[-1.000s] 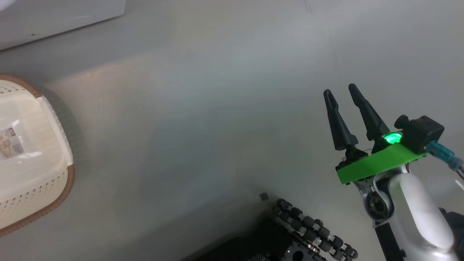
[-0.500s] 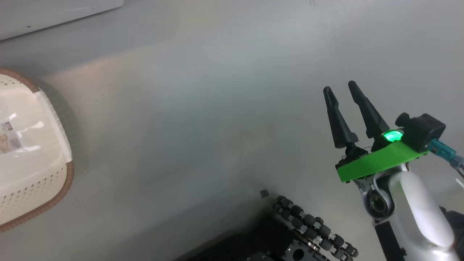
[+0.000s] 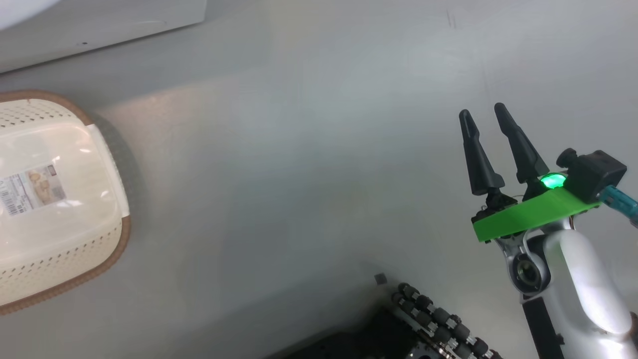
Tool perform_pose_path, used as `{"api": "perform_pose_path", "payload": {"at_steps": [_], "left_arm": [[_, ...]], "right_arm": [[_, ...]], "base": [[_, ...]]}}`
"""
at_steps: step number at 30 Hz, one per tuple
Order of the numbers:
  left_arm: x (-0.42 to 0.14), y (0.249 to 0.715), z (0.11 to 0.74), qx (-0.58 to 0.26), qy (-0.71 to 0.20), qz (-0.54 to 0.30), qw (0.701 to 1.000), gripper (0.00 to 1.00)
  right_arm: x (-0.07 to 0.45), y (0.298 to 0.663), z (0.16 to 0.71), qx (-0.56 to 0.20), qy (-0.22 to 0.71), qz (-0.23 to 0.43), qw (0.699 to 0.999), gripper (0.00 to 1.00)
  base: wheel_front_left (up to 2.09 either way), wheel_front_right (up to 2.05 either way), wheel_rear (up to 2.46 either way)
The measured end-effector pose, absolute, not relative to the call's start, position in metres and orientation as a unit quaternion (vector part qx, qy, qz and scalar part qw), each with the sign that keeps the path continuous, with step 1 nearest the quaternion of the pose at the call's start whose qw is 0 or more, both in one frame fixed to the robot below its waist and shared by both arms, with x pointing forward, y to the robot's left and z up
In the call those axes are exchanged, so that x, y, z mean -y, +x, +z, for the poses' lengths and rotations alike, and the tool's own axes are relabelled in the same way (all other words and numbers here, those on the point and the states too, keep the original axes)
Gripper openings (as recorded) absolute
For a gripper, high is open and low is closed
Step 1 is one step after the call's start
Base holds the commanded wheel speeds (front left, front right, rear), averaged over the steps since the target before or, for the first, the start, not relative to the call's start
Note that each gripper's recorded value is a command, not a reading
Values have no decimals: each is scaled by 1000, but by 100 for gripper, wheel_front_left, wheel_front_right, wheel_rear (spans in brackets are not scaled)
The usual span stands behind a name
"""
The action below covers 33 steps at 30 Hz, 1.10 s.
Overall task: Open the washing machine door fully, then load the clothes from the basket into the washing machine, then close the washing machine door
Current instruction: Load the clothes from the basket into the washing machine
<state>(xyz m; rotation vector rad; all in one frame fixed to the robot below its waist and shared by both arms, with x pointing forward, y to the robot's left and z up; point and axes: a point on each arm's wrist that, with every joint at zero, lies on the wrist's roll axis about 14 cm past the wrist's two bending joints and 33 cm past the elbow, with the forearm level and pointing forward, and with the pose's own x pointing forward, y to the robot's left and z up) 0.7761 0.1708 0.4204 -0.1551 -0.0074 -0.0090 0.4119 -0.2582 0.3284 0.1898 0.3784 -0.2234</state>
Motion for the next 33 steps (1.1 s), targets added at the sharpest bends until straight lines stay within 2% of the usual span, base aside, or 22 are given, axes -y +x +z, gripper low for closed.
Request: {"api": "perform_pose_path", "payload": {"at_steps": [8, 14, 33], "left_arm": [[-169, 727, 399, -27, -49, -3, 998, 100], [-170, 681, 402, -38, -43, 6, 998, 100], [-190, 494, 446, -22, -53, 34, 998, 100]], "right_arm": [[255, 421, 349, -157, 88, -100, 979, 100], [254, 413, 365, -142, 84, -99, 981, 100], [234, 393, 422, -104, 72, -63, 990, 100]], "base": [[0, 0, 0], [0, 0, 0], [0, 0, 0]]}}
